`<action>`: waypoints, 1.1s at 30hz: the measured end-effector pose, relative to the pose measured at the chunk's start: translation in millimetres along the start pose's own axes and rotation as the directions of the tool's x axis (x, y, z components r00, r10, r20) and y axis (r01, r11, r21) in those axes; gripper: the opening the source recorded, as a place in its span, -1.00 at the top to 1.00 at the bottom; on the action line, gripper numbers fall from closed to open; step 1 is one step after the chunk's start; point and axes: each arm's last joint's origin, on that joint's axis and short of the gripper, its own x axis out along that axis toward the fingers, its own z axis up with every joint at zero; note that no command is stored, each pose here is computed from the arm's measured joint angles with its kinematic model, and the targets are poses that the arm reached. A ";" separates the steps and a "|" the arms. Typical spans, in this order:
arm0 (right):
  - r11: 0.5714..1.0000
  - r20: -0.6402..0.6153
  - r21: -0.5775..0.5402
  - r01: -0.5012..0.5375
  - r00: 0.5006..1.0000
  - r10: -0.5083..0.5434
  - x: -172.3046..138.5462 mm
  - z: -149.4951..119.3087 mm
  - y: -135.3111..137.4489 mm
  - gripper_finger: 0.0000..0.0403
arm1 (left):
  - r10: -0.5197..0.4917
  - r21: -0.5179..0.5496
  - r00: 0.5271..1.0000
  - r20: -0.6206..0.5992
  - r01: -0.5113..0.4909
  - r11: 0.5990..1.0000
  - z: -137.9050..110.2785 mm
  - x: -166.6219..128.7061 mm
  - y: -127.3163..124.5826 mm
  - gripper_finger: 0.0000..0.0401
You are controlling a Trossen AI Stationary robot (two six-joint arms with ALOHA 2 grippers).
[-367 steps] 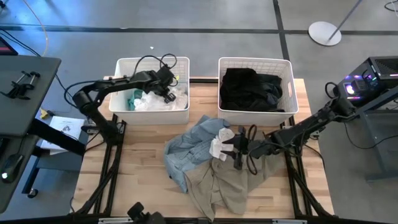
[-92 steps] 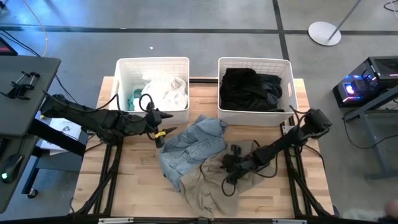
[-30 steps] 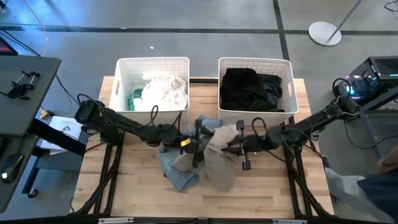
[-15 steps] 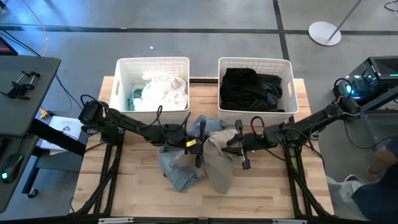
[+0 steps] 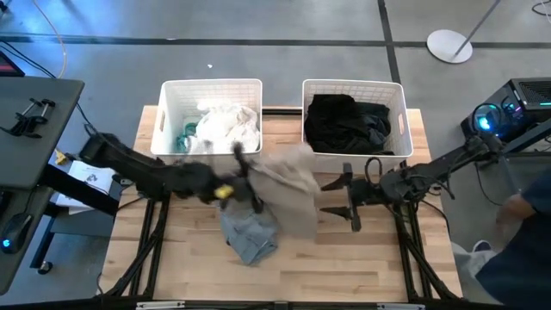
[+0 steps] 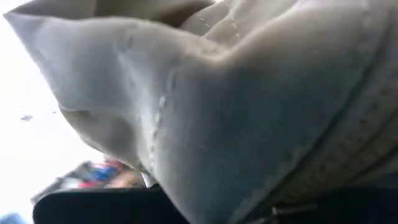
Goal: Sort clothes
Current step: Put the light brown shorts into the left white laundry bin
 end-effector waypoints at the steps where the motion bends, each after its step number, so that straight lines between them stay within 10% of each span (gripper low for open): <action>1: 1.000 -0.026 0.002 0.014 1.000 -0.014 -0.4 -3.4 1.8 -0.26 | 0.056 0.030 0.998 0.017 -0.057 0.998 6.9 -5.1 13.3 0.86; 4: 0.998 -0.076 0.004 0.061 0.995 -0.060 2.0 -12.0 7.7 -0.26 | 0.246 0.167 0.967 0.062 -0.253 0.953 24.0 -21.3 54.3 0.86; 9: 0.996 -0.126 -0.026 0.083 0.988 -0.085 11.9 -25.6 20.6 -0.26 | 0.530 0.376 0.843 0.088 -0.521 0.766 28.1 -42.0 121.8 0.86; 15: 0.997 -0.178 -0.033 0.075 0.981 -0.080 26.2 -41.1 31.1 -0.26 | 0.714 0.381 0.655 -0.245 -0.612 0.693 -5.9 -46.2 170.9 0.87; 21: 0.996 -0.223 -0.007 0.086 0.971 -0.085 34.4 -53.0 36.1 -0.26 | 0.596 0.367 0.561 -0.575 -0.474 0.800 -75.1 -34.2 157.1 0.87; 25: 0.997 -0.243 -0.004 0.082 0.967 -0.080 37.0 -58.6 40.1 -0.26 | 0.332 0.136 0.542 -0.772 -0.369 0.920 -129.2 -38.0 134.6 0.87; 33: 0.997 -0.251 0.009 0.083 0.965 -0.078 36.8 -61.3 43.4 -0.26 | 0.034 -0.048 0.260 -0.965 -0.302 0.952 -215.2 -53.2 109.9 0.87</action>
